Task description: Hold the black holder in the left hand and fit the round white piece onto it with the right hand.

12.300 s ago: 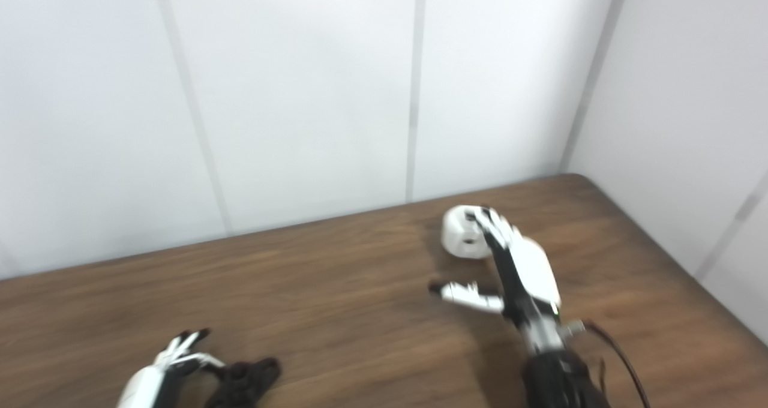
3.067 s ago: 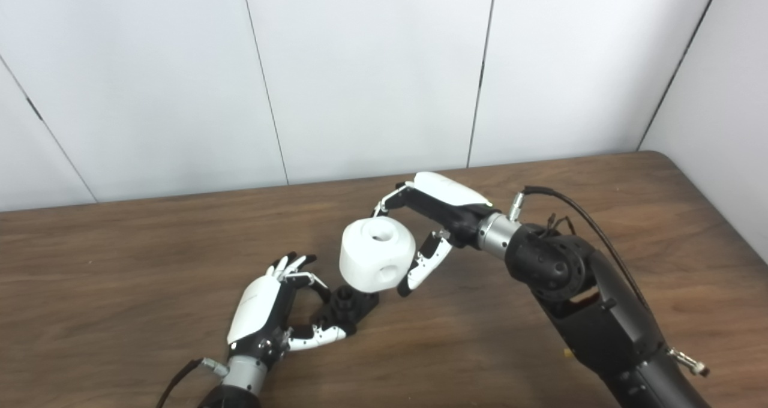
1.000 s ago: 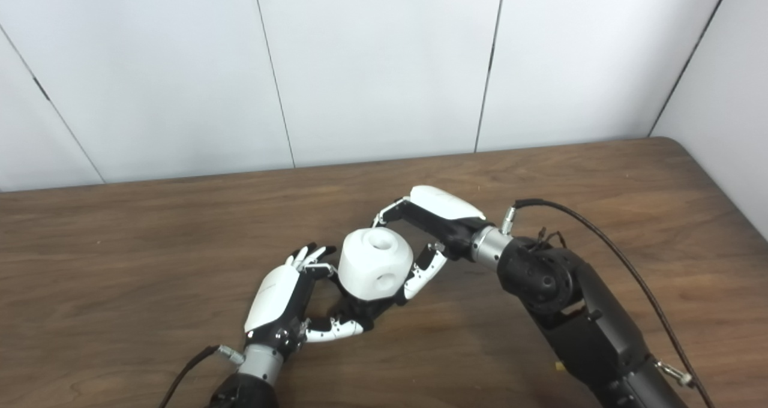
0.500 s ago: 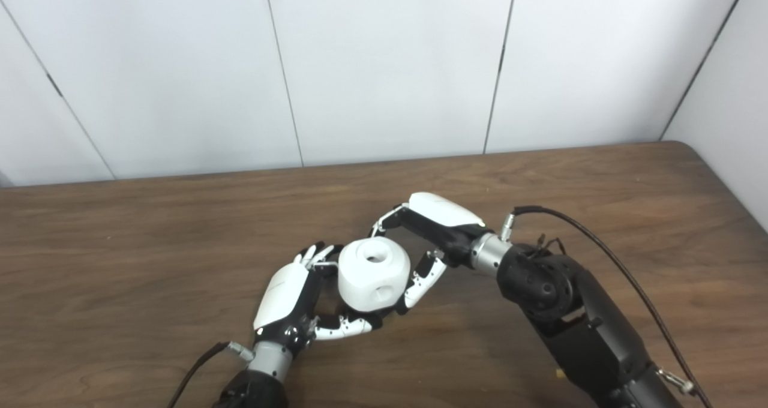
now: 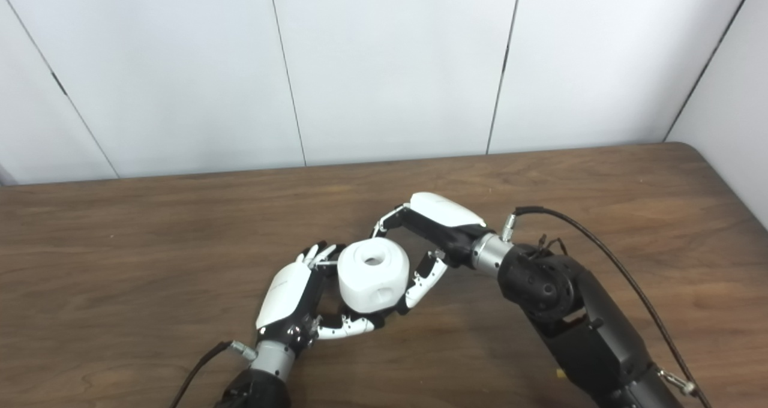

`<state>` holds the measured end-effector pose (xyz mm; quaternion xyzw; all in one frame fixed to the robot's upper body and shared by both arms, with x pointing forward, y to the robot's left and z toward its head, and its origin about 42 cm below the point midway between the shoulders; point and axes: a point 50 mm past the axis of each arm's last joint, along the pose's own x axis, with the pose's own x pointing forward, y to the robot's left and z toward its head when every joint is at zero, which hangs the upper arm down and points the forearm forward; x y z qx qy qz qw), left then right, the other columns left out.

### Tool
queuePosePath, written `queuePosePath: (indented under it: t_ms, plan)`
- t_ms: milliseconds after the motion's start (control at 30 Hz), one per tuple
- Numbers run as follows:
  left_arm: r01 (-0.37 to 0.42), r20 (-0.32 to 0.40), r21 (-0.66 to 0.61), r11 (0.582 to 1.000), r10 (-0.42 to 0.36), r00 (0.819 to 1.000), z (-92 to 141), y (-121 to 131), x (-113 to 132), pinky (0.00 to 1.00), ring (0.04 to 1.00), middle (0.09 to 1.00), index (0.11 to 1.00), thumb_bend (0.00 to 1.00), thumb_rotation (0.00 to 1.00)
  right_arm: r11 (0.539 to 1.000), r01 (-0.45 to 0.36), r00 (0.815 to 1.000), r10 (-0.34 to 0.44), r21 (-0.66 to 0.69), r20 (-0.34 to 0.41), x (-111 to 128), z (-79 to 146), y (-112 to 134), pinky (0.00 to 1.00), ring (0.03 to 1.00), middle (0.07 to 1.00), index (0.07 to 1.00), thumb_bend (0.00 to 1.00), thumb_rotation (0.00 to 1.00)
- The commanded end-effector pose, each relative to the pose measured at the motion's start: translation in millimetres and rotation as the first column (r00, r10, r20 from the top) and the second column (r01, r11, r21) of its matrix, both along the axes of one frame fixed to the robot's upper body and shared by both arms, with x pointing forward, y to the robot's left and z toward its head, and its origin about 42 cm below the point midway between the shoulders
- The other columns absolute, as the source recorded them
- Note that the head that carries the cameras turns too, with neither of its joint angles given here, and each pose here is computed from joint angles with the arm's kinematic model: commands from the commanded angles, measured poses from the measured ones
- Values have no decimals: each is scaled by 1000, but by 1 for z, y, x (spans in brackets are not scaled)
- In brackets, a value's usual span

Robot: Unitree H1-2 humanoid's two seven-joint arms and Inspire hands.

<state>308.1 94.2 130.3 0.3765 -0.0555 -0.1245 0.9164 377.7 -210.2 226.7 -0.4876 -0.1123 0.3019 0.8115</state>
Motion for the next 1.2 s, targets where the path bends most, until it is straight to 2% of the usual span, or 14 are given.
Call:
queuePosePath:
  t_ms: [0, 100, 133, 200, 233, 300, 433, 600, 1000, 1100, 1167]
  plan:
    - [24, -31, -18, 1000, -25, 999, 0, -9, -1, 1000, 1000, 916, 478, 522, 49, 999, 0, 999, -2, 36, 39, 3, 17, 4, 969, 825, 749, 480, 512, 134]
    - [24, -31, -19, 1000, -25, 999, 0, -9, -1, 1000, 1000, 915, 478, 522, 49, 1000, 6, 1000, -6, 21, 20, 3, 19, 2, 978, 855, 793, 489, 517, 144]
    - [24, -31, -19, 1000, -25, 999, 0, -9, 0, 1000, 1000, 915, 478, 522, 49, 1000, 3, 1000, -4, 15, 13, 4, 20, 1, 981, 869, 816, 570, 684, 195]
    - [25, -32, -16, 1000, -25, 999, -1, -9, 0, 1000, 1000, 915, 478, 522, 49, 1000, -2, 1000, 2, 5, 0, 4, 22, 0, 995, 909, 865, 697, 890, 298]
    - [25, -32, -16, 1000, -25, 999, -1, -9, 0, 1000, 1000, 916, 478, 522, 49, 1000, -2, 1000, 2, -1, -9, 4, 23, -1, 998, 928, 886, 736, 944, 331]
    - [25, -33, -15, 1000, -26, 999, -1, -9, 0, 1000, 1000, 917, 478, 522, 49, 1000, -2, 1000, 1, -14, -26, 4, 24, -2, 1000, 964, 925, 794, 990, 384]
    - [23, -31, -17, 1000, -24, 999, -2, -8, 1, 1000, 1000, 917, 478, 523, 49, 999, 9, 998, -11, -32, -57, 3, 27, -4, 1000, 998, 985, 883, 1000, 408]
    - [19, -27, -20, 1000, -19, 999, -2, -7, 2, 1000, 1000, 913, 478, 523, 49, 999, 22, 996, -24, -33, -90, 1, 27, -8, 1000, 1000, 1000, 991, 1000, 409]
    - [13, -22, -26, 1000, -14, 1000, -2, -2, 3, 1000, 1000, 914, 479, 522, 49, 998, 44, 989, -49, -38, -140, -6, 14, -23, 1000, 1000, 1000, 1000, 1000, 449]
    - [8, -26, -25, 1000, -9, 1000, -2, 1, 3, 1000, 1000, 917, 479, 522, 49, 997, 73, 985, -74, -10, -155, -11, 10, -32, 1000, 1000, 1000, 1000, 1000, 456]
    - [1, -26, -24, 1000, -1, 1000, -2, 5, 5, 1000, 1000, 919, 479, 522, 49, 992, 122, 979, -113, 38, -172, -15, 5, -46, 1000, 1000, 1000, 1000, 1000, 475]
